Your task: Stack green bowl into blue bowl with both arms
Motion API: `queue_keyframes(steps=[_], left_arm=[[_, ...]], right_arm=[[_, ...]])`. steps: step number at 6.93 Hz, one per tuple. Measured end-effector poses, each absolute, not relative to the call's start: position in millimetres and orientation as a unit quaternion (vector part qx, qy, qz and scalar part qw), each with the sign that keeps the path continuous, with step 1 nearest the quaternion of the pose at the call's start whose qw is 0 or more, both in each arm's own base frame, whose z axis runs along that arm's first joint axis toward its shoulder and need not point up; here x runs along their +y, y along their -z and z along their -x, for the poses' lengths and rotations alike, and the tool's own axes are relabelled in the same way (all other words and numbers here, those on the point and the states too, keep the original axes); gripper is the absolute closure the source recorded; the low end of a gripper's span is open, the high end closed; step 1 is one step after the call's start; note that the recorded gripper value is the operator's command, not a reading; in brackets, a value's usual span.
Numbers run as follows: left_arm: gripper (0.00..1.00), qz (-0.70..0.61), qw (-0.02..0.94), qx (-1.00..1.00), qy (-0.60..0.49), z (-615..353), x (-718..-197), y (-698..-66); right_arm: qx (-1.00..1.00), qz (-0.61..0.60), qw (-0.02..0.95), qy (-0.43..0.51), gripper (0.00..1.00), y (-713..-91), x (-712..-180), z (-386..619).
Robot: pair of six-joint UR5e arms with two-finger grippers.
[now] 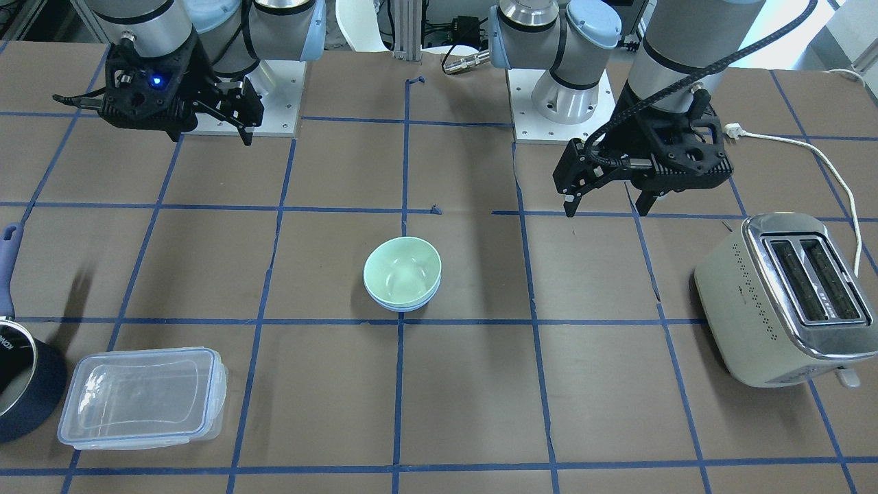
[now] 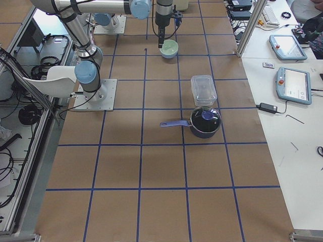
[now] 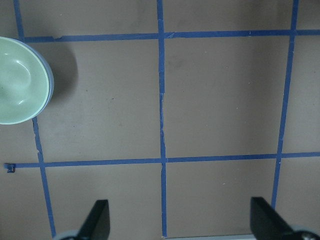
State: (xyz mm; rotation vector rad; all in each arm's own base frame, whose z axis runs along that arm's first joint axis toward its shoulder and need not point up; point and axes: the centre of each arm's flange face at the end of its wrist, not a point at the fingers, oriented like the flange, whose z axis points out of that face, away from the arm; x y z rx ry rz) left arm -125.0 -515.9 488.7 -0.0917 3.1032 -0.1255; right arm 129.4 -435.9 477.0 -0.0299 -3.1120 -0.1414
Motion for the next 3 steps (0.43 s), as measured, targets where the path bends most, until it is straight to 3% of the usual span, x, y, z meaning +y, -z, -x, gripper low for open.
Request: queue_keyframes(steps=[3], left_arm=[[0.00,0.029,0.017,0.999,0.040,125.0,-515.9,-488.7]], right_arm=[[-0.999,0.013,0.012,0.032,0.00,-483.5,-439.8,-126.8]])
